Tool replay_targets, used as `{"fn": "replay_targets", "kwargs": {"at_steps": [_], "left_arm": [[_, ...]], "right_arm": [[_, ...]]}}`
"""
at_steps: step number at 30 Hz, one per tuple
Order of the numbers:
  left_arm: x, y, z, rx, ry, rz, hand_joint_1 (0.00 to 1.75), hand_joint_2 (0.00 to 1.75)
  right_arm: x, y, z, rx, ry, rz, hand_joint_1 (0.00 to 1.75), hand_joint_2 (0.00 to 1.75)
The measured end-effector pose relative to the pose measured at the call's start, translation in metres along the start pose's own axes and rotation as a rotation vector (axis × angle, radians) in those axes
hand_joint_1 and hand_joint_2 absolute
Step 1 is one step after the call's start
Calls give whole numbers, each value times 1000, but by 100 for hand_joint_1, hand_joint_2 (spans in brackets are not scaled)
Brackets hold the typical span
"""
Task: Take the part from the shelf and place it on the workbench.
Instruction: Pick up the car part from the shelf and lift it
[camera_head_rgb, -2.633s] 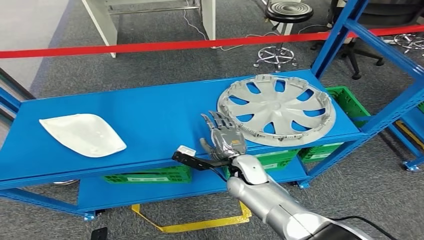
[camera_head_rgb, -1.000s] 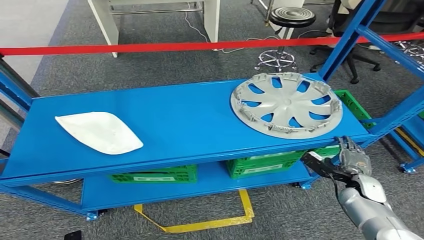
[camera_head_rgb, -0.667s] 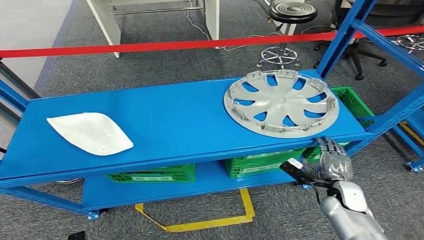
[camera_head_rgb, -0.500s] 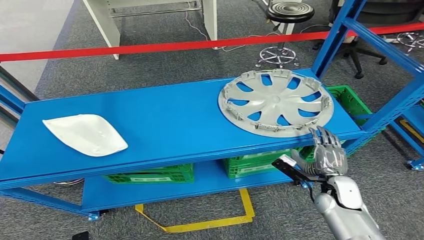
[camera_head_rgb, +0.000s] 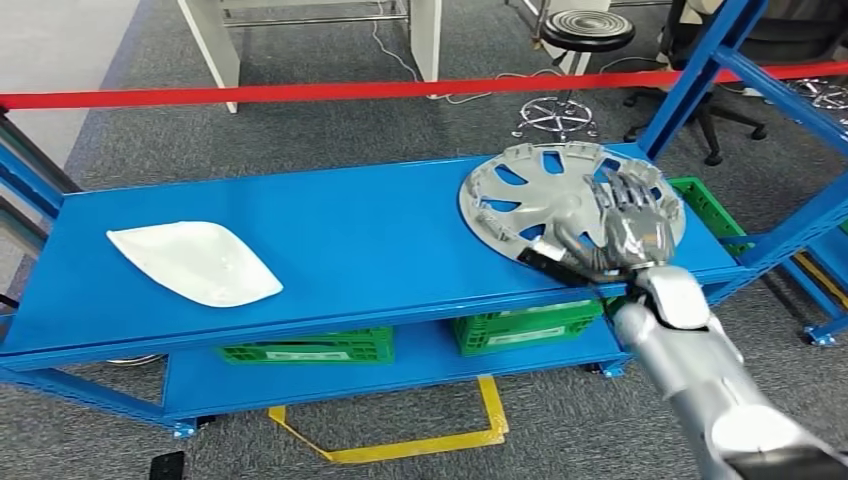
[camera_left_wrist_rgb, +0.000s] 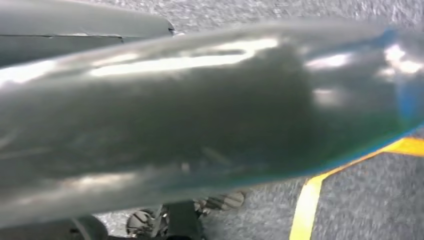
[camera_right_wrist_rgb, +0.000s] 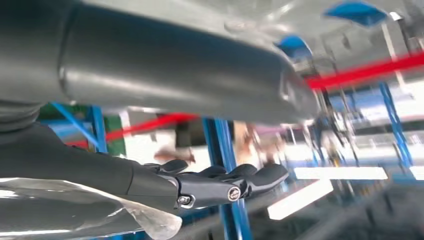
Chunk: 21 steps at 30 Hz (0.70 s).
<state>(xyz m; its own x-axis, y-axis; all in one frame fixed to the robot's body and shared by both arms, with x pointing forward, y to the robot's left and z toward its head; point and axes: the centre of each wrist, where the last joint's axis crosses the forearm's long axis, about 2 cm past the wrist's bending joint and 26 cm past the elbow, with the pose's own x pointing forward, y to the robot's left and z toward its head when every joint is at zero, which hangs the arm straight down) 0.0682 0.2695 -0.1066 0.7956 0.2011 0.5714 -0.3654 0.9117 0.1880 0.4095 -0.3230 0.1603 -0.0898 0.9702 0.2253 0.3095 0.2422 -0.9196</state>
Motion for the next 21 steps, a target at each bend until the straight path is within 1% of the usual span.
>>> {"fn": "replay_targets", "kwargs": {"at_steps": [5,8,12,15,18,21], "left_arm": [[1,-1,0,-27,4,-33,0,0],[4,-2,-2,-36,2,-44,0,0],[6,-4,-2,-44,5,-56,0,0],[8,-6,-2,-49,4,-66,0,0],[8,-8,-2,-54,5,-69,0,0],[9,-9,-2,-58,3,-69,0,0]], "right_arm": [[-19,-13,-38,210,37,-82,0,0],[-26,-25,-55,253,75,-100,0,0],[-25,-24,-58,288,101,-115,0,0],[-15,-19,-59,309,103,-133,0,0],[-5,-10,-55,332,105,-152,0,0],[6,-4,-54,326,99,-164,0,0]]}}
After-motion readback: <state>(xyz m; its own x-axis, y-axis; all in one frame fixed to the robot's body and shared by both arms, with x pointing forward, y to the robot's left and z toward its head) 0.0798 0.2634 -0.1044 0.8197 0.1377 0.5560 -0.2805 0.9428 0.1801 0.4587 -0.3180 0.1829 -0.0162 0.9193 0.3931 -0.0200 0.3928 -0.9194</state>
